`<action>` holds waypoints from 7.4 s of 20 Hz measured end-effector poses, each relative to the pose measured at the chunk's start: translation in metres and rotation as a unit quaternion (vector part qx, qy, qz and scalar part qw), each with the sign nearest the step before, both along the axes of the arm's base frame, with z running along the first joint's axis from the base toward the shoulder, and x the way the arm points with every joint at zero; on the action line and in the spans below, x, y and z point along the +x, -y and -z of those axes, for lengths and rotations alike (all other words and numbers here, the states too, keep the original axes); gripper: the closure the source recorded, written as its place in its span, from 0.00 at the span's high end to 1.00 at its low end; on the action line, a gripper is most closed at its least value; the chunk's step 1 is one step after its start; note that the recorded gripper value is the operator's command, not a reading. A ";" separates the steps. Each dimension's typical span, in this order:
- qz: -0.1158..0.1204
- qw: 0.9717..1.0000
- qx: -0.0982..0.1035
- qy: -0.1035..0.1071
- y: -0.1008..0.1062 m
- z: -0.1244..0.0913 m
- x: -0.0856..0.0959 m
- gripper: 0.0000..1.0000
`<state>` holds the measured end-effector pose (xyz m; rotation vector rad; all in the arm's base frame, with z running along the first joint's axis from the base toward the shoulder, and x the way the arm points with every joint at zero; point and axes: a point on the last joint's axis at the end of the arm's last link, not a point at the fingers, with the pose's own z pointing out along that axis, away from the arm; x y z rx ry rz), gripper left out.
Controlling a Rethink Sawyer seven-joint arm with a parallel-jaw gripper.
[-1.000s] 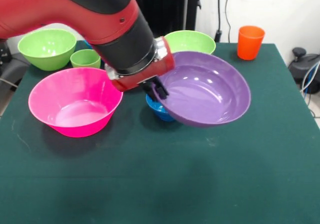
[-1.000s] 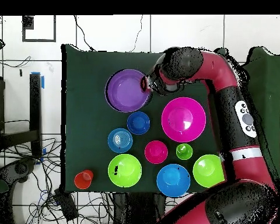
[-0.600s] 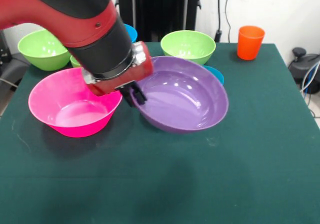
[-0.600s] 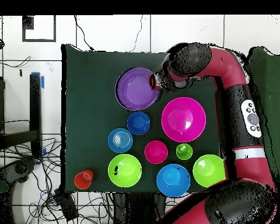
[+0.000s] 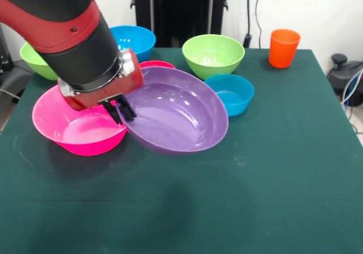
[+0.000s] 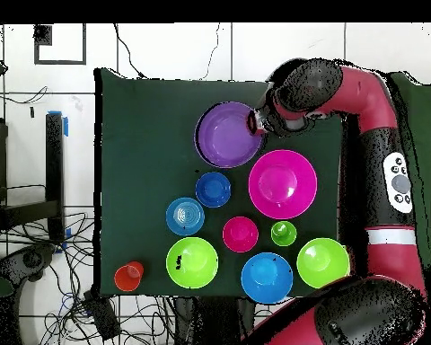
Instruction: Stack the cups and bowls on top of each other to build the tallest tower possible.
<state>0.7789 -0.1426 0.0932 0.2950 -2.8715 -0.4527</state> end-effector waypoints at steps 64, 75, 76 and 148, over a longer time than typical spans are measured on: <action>0.072 0.991 -0.066 -0.092 0.186 -0.007 -0.156 0.00; 0.061 0.994 -0.063 -0.067 0.172 0.011 -0.179 0.00; 0.060 0.994 -0.062 -0.065 0.171 0.013 -0.180 0.00; 0.104 0.994 -0.009 -0.043 0.154 0.106 -0.129 1.00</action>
